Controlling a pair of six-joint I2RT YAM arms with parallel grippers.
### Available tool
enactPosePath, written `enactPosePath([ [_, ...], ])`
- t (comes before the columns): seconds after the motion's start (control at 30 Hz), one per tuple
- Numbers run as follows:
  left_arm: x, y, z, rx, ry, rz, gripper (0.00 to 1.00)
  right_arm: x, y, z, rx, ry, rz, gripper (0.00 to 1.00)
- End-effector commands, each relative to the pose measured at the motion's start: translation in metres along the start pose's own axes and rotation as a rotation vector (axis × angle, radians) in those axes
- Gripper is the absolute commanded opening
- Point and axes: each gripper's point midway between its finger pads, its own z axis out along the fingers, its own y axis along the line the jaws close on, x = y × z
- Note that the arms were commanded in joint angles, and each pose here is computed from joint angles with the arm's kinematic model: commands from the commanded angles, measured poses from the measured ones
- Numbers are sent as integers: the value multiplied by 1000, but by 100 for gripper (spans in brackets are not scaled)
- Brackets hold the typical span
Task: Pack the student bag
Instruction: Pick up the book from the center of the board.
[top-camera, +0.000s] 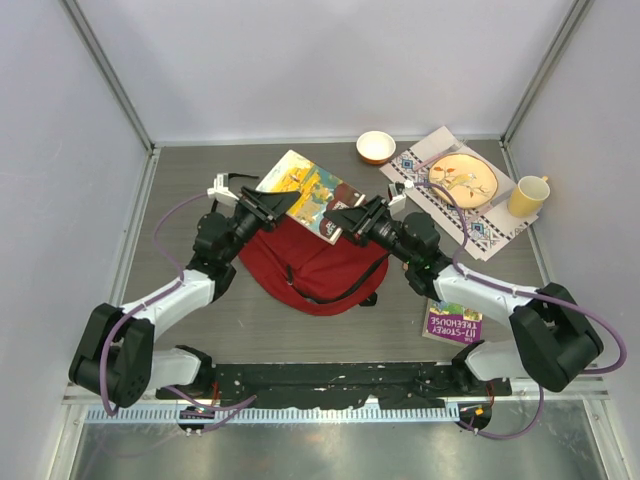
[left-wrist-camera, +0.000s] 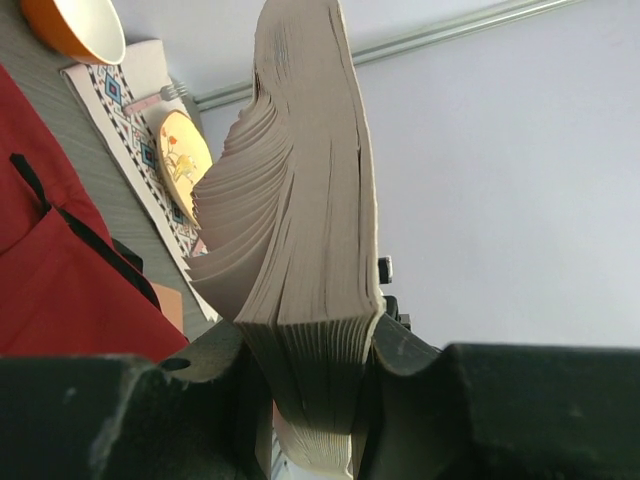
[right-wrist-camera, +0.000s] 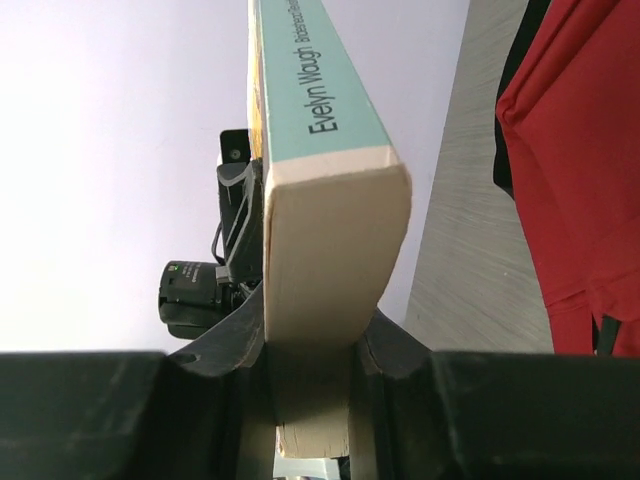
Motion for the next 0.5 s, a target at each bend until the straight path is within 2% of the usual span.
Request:
enactPosePath([
  [0.0,-2,-39,-2,154,-7,17,0,-11,38,-4,-135,-58,-59,18],
  [0.03,-1,-38,-2,151,-3,15,0,-12,38,-4,-135,-62,-76,9],
  [0.1,3,-30,-1,123,14,9,5,-14,39,-6,-117,-69,-95,1],
  [0.13,5,-24,0,103,25,12,24,-15,38,-7,-107,-77,-108,1],
  [0.2,9,-13,2,52,54,43,43,-18,34,-11,-56,-93,-152,1],
  [0.23,13,-9,2,30,77,53,59,-21,30,-12,-19,-106,-170,1],
  [0.27,15,-3,1,6,92,112,66,-28,13,-15,87,-135,-209,1],
  [0.33,20,11,0,-96,129,156,80,-42,12,-29,163,-200,-256,1],
  [0.37,18,5,3,-113,133,209,82,-57,-7,-39,277,-272,-272,1],
  [0.4,23,24,-6,-210,177,293,86,-65,-2,-50,298,-310,-301,1],
  [0.43,30,28,-8,-256,202,343,94,-73,-5,-59,338,-345,-310,1],
  [0.47,24,33,-8,-314,170,396,97,-78,-16,-70,406,-370,-315,1],
])
